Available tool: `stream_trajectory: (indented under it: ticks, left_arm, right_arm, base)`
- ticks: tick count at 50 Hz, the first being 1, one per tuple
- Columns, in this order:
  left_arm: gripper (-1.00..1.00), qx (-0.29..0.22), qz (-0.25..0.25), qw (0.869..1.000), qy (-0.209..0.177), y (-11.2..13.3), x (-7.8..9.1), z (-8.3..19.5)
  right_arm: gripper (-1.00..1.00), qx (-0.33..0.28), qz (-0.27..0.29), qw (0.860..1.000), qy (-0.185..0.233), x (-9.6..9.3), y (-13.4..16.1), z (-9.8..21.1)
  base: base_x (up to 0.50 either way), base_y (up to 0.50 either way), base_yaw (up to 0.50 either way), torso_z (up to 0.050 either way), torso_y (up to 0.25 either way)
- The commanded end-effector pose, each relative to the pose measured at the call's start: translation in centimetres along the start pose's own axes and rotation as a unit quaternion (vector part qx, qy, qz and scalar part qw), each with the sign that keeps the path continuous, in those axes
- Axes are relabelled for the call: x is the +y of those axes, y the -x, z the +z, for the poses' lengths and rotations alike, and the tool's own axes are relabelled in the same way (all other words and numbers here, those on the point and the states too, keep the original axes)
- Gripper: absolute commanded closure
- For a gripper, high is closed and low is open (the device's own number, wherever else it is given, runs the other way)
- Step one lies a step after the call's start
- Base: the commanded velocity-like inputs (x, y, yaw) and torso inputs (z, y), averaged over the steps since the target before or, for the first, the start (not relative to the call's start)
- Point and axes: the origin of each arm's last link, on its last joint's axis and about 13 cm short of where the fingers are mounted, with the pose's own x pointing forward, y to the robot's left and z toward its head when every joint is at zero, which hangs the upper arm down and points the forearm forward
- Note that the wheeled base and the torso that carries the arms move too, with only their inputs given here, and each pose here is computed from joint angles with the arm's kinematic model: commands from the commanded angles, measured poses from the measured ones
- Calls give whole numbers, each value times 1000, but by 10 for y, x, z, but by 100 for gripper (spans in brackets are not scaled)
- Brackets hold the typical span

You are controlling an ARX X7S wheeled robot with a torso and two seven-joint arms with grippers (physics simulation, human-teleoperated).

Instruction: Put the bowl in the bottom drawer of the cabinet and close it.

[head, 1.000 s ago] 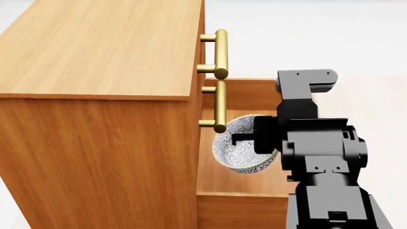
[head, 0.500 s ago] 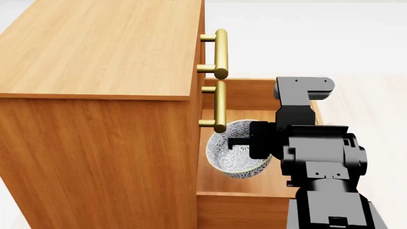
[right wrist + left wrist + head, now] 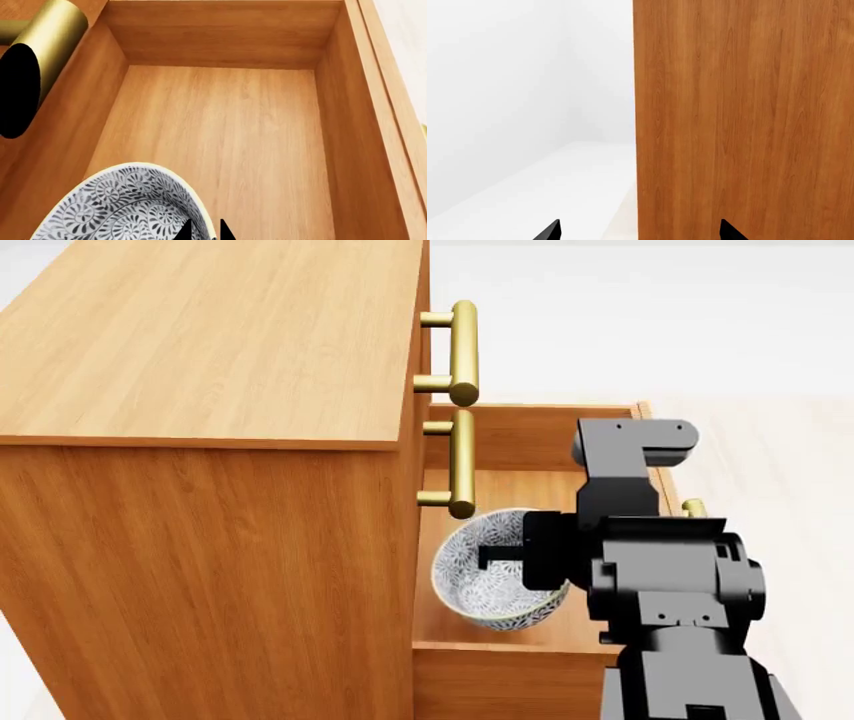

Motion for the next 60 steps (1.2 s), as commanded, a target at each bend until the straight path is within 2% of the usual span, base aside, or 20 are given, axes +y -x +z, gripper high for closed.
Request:
stream_trajectory:
  ticks: [1, 5, 6, 18, 24, 29, 31, 36, 42, 44, 48, 51, 60]
  left_arm:
    - [-100, 0, 0, 1000, -1, 0, 0, 0]
    - [-100, 0, 0, 1000, -2, 0, 0, 0]
    - [-100, 0, 0, 1000, -2, 0, 0, 0]
    - [-100, -1, 3, 1000, -1, 0, 0, 0]
    - [-100, -1, 3, 1000, -1, 0, 0, 0]
    - [-100, -1, 4, 1000, -2, 0, 0, 0]
    - [-100, -1, 3, 1000, -2, 1, 0, 0]
    - [-100, -3, 4, 1000, -1, 0, 0, 0]
    - [-100, -10, 0, 1000, 7, 1, 0, 3]
    - [-100, -13, -12, 1000, 20, 2, 1, 4]
    - [-100, -14, -16, 1000, 17, 2, 0, 5]
    - [-100, -21, -22, 999, 30, 2, 1, 5]
    - [-100, -26, -15, 999, 27, 1, 1, 5]
  right_arm:
    - [100, -1, 3, 1000, -3, 0, 0, -1]
    - [100, -1, 2, 1000, -2, 0, -1, -1]
    - [-100, 0, 3, 1000, -3, 0, -1, -2]
    - [-100, -19, -7, 1000, 16, -4, -1, 1]
    - [-100, -37, -15, 998, 39, -6, -2, 3]
    - [-100, -76, -35, 993, 77, -8, -2, 10]
    - [-100, -72, -32, 995, 65, -9, 0, 13]
    - [-100, -105, -43, 989, 93, -11, 6, 28]
    - [-100, -122, -48, 987, 94, -13, 14, 38]
    - [-100, -135, -54, 984, 98, -14, 18, 42]
    - [-100, -153, -63, 982, 89, -17, 27, 47]
    - [-100, -171, -77, 979, 82, -20, 35, 52]
    - [-100, -192, -92, 974, 72, -28, 50, 55]
  base:
    - [0, 0, 0, 0, 0]
    - [0, 0, 0, 5, 0]
    - [0, 0, 0, 0, 0]
    - [0, 0, 0, 0, 0]
    - [0, 0, 0, 0, 0]
    - [0, 0, 0, 0, 0]
    - [0, 0, 0, 0, 0]
    - [0, 0, 0, 0, 0]
    - [0, 0, 0, 0, 0]
    - [0, 0, 0, 0, 0]
    - [0, 0, 0, 0, 0]
    - [0, 0, 0, 0, 0]
    - [0, 0, 0, 0, 0]
